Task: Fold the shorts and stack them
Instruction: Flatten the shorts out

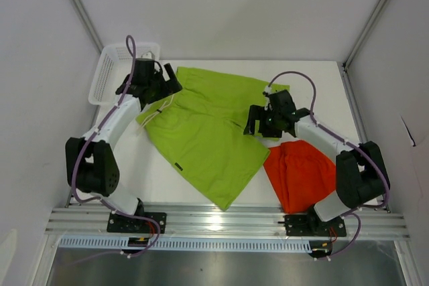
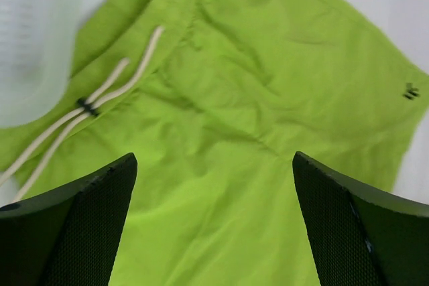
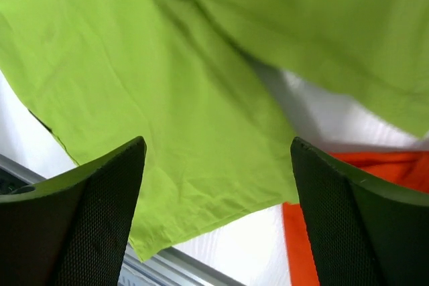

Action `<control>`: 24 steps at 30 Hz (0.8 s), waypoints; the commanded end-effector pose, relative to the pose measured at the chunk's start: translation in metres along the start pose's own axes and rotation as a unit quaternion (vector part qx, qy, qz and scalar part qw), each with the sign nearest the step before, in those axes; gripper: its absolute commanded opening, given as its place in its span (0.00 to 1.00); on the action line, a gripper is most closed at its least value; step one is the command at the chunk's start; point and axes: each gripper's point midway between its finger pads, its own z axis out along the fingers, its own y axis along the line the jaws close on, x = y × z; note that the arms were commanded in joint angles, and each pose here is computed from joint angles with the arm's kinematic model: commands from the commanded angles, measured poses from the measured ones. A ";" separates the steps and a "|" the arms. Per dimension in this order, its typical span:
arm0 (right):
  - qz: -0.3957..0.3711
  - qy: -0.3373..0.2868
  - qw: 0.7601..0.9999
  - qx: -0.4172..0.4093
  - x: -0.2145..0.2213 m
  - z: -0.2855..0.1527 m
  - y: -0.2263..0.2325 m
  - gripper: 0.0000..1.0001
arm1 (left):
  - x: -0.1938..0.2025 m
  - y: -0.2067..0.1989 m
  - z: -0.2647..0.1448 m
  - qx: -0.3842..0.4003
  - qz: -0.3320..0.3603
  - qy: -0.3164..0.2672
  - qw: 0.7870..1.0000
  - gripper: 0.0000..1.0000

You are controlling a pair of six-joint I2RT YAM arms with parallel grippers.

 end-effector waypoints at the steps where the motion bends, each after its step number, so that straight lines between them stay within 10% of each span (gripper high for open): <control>1: -0.044 -0.047 0.998 0.007 0.002 -0.012 0.029 0.91 | 0.023 0.053 -0.014 -0.114 0.038 0.009 0.993 0.99; 10: -0.141 -0.034 0.989 -0.016 0.075 -0.027 0.092 0.91 | 0.064 0.101 -0.027 -0.207 0.020 0.024 0.978 0.99; 24: -0.311 -0.040 0.950 0.000 0.202 -0.062 0.109 0.82 | 0.074 0.109 -0.067 -0.110 -0.098 -0.008 0.989 0.99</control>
